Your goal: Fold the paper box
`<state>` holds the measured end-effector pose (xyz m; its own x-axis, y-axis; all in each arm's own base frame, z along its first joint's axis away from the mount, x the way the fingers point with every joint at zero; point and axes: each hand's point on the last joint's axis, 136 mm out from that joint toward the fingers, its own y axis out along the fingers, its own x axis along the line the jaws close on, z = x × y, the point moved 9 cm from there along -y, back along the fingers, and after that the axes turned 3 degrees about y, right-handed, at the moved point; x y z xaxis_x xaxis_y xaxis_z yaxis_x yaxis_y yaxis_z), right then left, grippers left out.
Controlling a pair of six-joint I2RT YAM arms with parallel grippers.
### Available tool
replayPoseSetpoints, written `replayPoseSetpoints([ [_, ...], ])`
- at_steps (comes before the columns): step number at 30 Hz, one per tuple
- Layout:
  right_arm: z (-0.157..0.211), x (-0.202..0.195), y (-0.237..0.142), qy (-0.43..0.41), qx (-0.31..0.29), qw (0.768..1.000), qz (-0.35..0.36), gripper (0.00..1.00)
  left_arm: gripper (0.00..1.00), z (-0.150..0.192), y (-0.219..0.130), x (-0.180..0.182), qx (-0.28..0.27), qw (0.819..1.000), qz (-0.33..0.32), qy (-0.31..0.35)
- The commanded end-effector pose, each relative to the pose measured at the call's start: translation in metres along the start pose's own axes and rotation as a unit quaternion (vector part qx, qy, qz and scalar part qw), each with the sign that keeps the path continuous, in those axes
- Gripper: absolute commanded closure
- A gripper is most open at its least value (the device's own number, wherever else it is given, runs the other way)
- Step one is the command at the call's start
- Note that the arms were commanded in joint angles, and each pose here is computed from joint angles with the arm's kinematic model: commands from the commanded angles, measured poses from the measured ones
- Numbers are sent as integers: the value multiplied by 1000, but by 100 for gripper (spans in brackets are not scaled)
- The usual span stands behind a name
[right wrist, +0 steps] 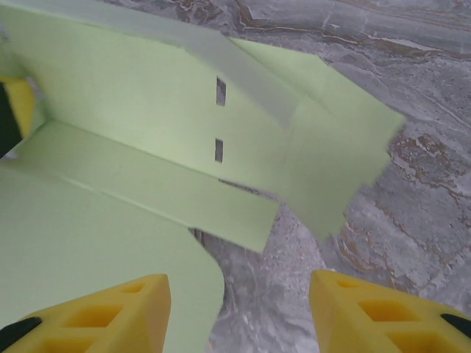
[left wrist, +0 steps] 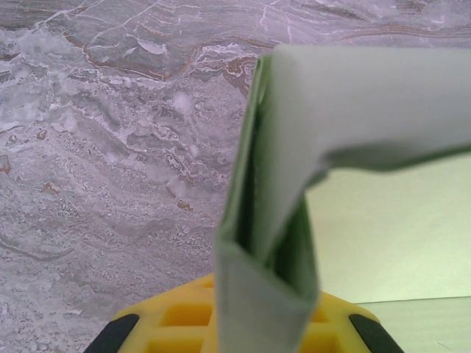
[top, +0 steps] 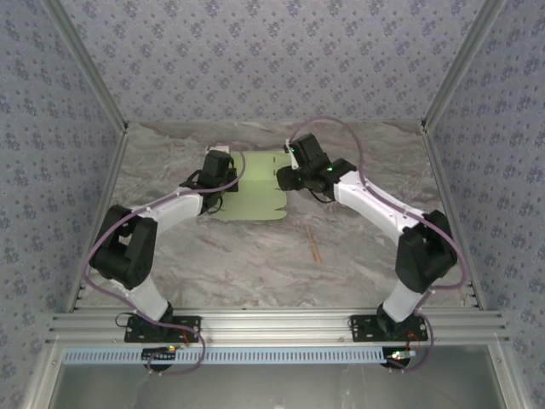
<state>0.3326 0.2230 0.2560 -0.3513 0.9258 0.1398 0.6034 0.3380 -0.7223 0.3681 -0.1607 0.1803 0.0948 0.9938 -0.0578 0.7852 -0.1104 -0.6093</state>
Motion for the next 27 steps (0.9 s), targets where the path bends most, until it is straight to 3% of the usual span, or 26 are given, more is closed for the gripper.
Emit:
replayPoseSetpoints([
  [1, -3, -15, -20, 4, -18, 999, -33, 45, 100, -13, -8, -1, -20, 1000, 10, -6],
  [9, -46, -20, -30, 31, -46, 991, -125, 42, 100, -13, -14, 0, -26, 1000, 15, -4],
  [19, -71, -9, 9, 27, -25, 990, -135, 40, 100, -16, -17, -1, -29, 999, 24, -3],
  [27, -63, 3, 27, 33, -2, 988, -152, 43, 100, -17, -17, -2, -30, 999, 25, -5],
])
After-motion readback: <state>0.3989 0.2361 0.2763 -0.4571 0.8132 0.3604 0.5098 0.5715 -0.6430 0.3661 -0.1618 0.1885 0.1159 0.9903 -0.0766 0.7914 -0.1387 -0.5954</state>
